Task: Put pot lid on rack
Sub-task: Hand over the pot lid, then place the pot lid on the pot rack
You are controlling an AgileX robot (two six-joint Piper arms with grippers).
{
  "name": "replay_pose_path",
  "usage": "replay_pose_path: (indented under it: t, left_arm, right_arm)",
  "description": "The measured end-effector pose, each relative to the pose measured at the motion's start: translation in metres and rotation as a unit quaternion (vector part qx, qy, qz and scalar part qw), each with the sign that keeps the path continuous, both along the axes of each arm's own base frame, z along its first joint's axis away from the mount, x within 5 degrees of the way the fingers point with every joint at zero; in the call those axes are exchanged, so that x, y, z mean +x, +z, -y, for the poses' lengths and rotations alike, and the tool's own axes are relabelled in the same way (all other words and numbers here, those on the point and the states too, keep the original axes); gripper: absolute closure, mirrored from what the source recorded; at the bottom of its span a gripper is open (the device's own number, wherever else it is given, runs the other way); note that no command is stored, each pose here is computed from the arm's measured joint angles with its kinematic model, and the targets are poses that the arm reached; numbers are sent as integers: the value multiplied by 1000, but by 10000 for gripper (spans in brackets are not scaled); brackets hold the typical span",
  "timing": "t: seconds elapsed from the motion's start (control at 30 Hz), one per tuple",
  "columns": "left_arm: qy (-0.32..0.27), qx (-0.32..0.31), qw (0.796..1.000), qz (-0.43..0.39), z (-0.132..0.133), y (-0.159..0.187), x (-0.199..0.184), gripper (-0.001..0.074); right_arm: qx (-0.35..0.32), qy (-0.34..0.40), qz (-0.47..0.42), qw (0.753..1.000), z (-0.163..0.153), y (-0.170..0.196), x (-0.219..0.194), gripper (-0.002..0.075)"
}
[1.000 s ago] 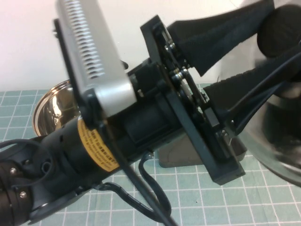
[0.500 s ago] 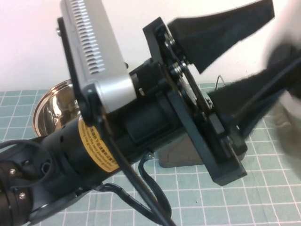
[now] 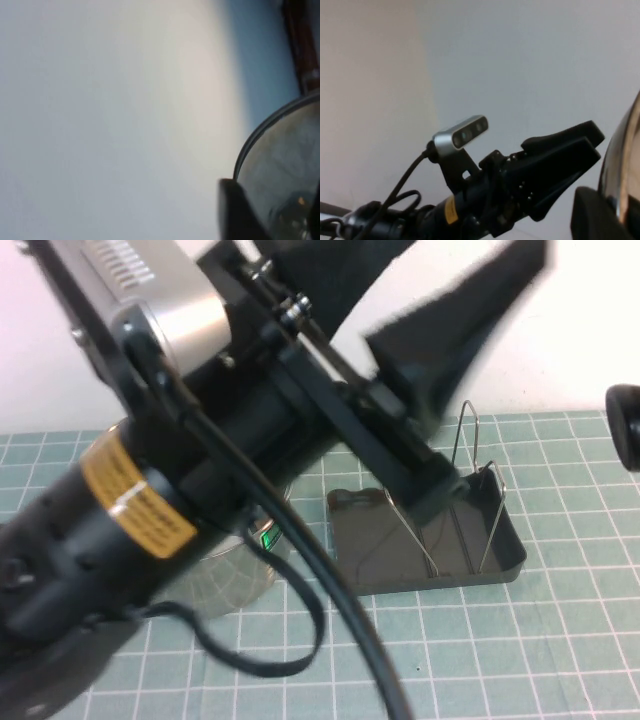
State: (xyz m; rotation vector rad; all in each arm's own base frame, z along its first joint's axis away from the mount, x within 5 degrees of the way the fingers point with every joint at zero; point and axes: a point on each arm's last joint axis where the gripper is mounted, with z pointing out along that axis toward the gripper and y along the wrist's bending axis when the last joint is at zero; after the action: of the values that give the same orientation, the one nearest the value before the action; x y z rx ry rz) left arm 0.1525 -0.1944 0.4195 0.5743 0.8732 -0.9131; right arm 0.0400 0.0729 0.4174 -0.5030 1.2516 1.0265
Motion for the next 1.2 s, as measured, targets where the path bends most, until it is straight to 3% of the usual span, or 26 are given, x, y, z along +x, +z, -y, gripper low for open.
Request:
replay_pose_path:
  t: [0.1,0.17,0.23,0.47,0.63,0.9,1.2]
  left_arm:
    - [55,59,997,4,-12,4,-5,587]
    - [86,103,991,-4,-21,4,-8,671]
    - [104,134,985,-32,-29,2,-11,706]
    - [134,242,946,-169,-59,-13,-25,732]
    - [136,289,914,-250,-69,-41,-31,733]
    - [112,272,893,-340,-69,-108,-34,734]
    - [86,229,892,-379,-72,-149,-40,734]
  right_arm:
    - [0,-7,-7,1000,1,0,6,705]
    - [3,-14,-18,1000,2,-1,14,705]
    - [5,-19,-37,999,3,-3,26,706]
    - [-17,5,-109,994,2,-18,79,706]
    - [-21,10,-125,992,3,-6,115,706]
    - [-42,71,-112,990,-35,15,162,706]
    - [-74,54,-192,977,-89,-29,218,706]
